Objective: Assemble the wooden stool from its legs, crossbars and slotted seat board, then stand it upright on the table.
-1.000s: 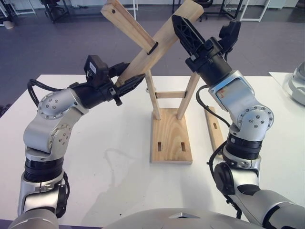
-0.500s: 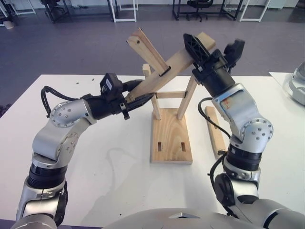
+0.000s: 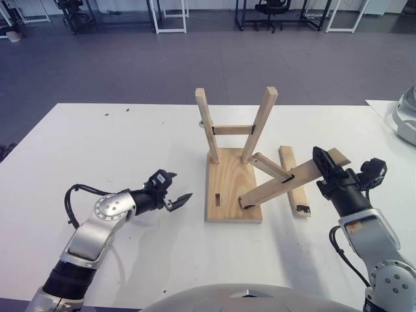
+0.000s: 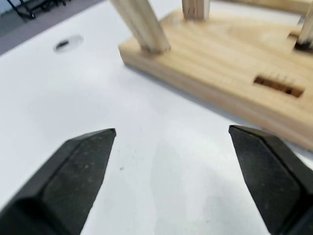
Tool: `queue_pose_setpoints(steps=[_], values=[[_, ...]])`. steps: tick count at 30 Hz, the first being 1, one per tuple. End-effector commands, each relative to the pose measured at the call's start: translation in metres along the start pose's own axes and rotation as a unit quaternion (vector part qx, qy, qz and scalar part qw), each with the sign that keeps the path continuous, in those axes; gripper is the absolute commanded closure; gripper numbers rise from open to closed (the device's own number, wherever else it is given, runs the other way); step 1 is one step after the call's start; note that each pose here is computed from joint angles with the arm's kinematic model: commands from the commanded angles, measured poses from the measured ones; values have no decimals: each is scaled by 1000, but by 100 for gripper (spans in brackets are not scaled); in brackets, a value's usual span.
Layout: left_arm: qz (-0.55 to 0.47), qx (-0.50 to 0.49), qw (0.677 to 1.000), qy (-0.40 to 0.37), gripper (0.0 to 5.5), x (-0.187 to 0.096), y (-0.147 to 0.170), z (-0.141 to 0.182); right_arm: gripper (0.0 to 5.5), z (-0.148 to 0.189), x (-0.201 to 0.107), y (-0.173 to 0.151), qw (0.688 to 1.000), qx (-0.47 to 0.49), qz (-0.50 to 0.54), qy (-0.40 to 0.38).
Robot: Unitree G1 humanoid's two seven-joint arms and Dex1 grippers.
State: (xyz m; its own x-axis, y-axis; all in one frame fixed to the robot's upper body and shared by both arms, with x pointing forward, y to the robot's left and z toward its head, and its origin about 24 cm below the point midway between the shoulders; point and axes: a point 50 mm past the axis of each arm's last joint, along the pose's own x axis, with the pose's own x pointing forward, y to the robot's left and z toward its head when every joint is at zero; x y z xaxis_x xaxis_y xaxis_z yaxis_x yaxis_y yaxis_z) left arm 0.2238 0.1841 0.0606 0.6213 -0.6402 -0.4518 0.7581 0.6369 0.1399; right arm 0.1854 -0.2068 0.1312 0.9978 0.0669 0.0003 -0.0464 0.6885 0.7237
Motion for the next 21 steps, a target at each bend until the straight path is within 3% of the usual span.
queue_pose_setpoints(steps=[1,5,8,17,21], values=[[-8,9,1000,9,125,7,-8,-1,447,5,0,1,998,-66,-19,-17],[-16,12,1000,6,125,11,-12,2,447,6,1,4,994,-104,-23,-19],[-22,8,1000,-4,125,13,-16,7,447,-1,7,20,973,-230,-2,2],[-16,12,1000,-4,125,16,-14,17,446,-44,21,4,919,-366,-4,149],[-12,14,1000,-6,125,15,-12,19,444,-27,30,21,931,-352,40,81]])
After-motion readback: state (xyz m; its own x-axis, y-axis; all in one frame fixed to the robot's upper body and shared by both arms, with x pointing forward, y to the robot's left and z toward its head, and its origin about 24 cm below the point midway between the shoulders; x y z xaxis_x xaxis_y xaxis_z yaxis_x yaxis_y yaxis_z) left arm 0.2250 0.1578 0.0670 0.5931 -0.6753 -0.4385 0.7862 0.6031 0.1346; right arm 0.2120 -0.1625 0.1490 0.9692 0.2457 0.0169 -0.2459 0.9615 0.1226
